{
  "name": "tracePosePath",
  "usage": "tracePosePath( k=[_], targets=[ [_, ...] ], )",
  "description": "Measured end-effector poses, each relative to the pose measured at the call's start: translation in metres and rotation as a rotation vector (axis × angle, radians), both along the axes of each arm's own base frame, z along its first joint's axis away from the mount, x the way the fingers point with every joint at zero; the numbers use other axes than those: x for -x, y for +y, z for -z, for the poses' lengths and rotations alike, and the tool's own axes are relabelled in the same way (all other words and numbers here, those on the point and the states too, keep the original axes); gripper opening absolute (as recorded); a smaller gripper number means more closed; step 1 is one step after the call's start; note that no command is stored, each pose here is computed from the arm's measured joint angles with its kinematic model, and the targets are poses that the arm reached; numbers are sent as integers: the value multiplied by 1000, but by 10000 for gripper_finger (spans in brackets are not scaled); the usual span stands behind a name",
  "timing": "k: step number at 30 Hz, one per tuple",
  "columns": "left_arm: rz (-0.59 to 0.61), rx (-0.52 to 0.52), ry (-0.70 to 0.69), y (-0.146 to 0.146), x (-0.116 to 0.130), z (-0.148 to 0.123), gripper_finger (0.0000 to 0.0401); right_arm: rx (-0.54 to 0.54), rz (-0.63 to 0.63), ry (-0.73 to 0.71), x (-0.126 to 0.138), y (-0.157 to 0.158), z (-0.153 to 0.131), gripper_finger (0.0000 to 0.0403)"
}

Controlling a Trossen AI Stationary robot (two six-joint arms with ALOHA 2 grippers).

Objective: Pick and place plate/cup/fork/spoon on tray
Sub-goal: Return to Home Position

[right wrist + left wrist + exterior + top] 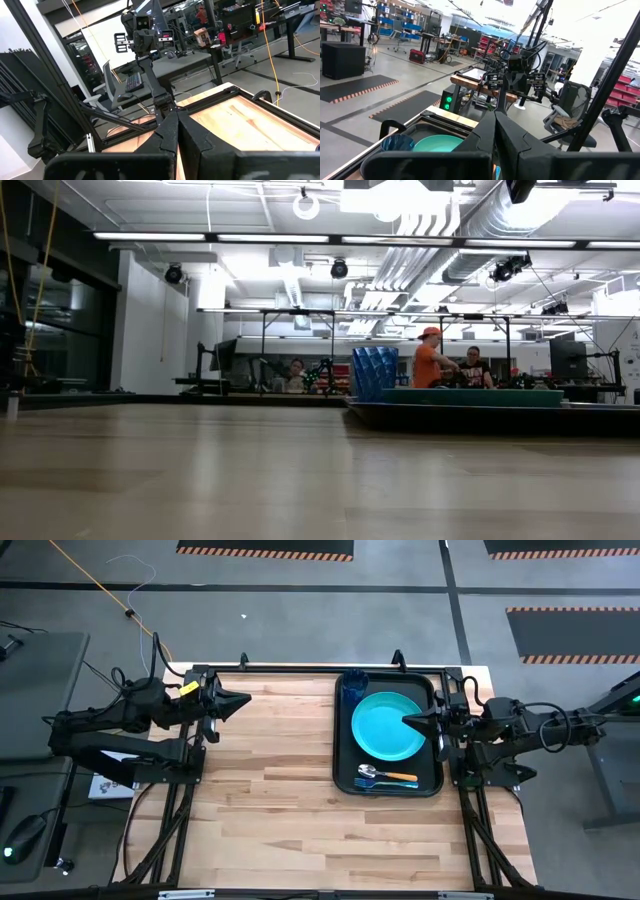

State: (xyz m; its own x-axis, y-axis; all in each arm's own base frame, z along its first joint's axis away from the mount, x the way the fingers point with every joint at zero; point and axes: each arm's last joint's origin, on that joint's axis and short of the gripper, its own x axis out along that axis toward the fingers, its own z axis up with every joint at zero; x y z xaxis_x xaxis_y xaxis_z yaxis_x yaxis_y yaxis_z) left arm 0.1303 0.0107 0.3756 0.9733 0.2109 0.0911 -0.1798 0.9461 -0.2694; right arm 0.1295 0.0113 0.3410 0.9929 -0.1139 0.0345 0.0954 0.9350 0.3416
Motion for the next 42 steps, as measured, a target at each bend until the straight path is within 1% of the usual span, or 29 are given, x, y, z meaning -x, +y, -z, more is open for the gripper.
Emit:
tracePosePath(
  k=[7,10,12,14,17,19,23,26,28,31,36,42],
  targets=[
    [0,-1,2,0,0,0,0,0,0,0,0,0,0,0],
    [5,-25,28,0,1,2,0,-1,-1,-5,1,0,-1,0],
    [8,-27,49,-1,4,4,0,-2,-6,-10,2,0,-1,0],
    [9,-24,30,-1,8,6,0,-2,-7,-16,4,0,-2,0],
    [12,-7,-17,-1,14,24,0,-3,-7,-20,5,-1,-2,0],
    [16,18,-86,-1,17,40,0,-6,-7,-21,5,-1,-2,0],
    [16,8,-174,-2,24,68,0,-23,-8,-18,5,0,-2,0],
    [21,7,-187,-2,26,88,0,-32,-13,-11,4,0,-1,0],
    [37,14,-175,-2,25,104,0,-63,-14,-2,4,0,0,0],
    [55,46,-202,-3,25,122,0,-111,-14,23,4,0,3,0],
    [106,72,-241,-4,25,146,0,-192,-11,58,4,0,8,0],
    [116,101,-252,-4,27,168,0,-190,-11,59,5,0,8,0]
  ],
)
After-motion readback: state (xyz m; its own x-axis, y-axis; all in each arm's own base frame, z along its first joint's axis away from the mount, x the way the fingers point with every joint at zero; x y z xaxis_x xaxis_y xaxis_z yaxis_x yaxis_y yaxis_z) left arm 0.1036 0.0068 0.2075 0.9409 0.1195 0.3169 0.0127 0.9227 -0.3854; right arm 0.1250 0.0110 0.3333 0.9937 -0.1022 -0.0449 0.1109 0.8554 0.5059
